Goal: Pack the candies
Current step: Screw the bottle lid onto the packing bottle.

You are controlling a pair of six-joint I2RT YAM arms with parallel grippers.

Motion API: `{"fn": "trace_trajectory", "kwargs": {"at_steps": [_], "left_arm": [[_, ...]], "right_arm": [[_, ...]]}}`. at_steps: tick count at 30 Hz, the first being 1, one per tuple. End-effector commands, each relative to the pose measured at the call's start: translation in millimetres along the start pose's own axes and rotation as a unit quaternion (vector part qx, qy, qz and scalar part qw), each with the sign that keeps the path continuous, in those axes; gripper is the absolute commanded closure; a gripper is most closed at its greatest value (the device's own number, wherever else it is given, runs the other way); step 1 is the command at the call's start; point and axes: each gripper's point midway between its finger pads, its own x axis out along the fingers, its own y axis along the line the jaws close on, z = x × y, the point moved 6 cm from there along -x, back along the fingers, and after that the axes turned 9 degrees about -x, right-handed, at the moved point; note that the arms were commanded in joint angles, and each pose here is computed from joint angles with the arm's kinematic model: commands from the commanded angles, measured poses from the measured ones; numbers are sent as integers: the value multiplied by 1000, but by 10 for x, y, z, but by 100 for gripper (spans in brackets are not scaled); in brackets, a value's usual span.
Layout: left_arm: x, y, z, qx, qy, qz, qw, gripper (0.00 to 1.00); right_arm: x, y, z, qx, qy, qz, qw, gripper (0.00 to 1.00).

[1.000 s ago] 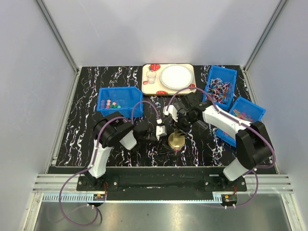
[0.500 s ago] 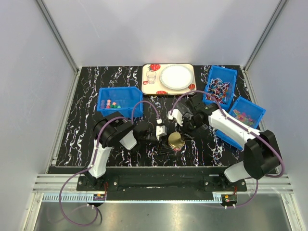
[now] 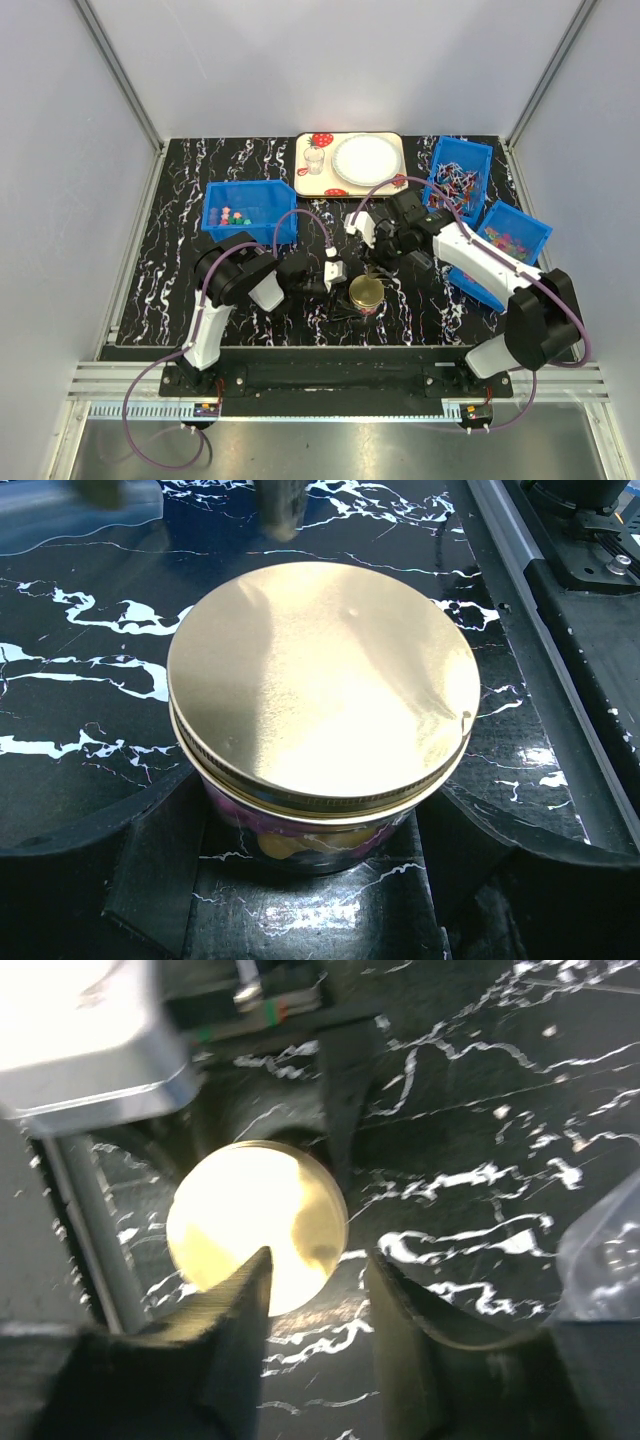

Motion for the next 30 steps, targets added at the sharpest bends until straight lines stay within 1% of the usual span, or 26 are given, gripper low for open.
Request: {"fn": "trace_trajectory", "kwargs": {"at_steps": [1, 2, 3, 9, 12, 21, 25, 30], "left_arm": [[23, 26, 559, 131, -114, 0, 985, 28], [25, 26, 569, 131, -114, 0, 985, 29], [25, 28, 564, 131, -114, 0, 985, 29], [29, 32, 551, 128, -113, 0, 985, 28], [29, 32, 551, 128, -113, 0, 985, 29], [26, 30, 549, 129, -113, 0, 985, 29], [26, 28, 552, 129, -113, -1, 985, 29], [22, 34, 559, 131, -114, 1, 985, 29]], "right_arm": [[58, -161, 125, -33, -16, -44, 998, 45], [107, -106, 74, -41, -4, -42, 998, 40], [121, -86, 65, -51, -2, -42, 998, 39], [288, 125, -36, -66, 22, -11, 998, 35], [370, 202, -68, -74, 34, 10, 997, 33], [444, 96, -78, -79, 49, -11, 996, 31], [474, 92, -78, -81, 50, -2, 995, 27], [481, 141, -80, -79, 55, 25, 995, 28]]}}
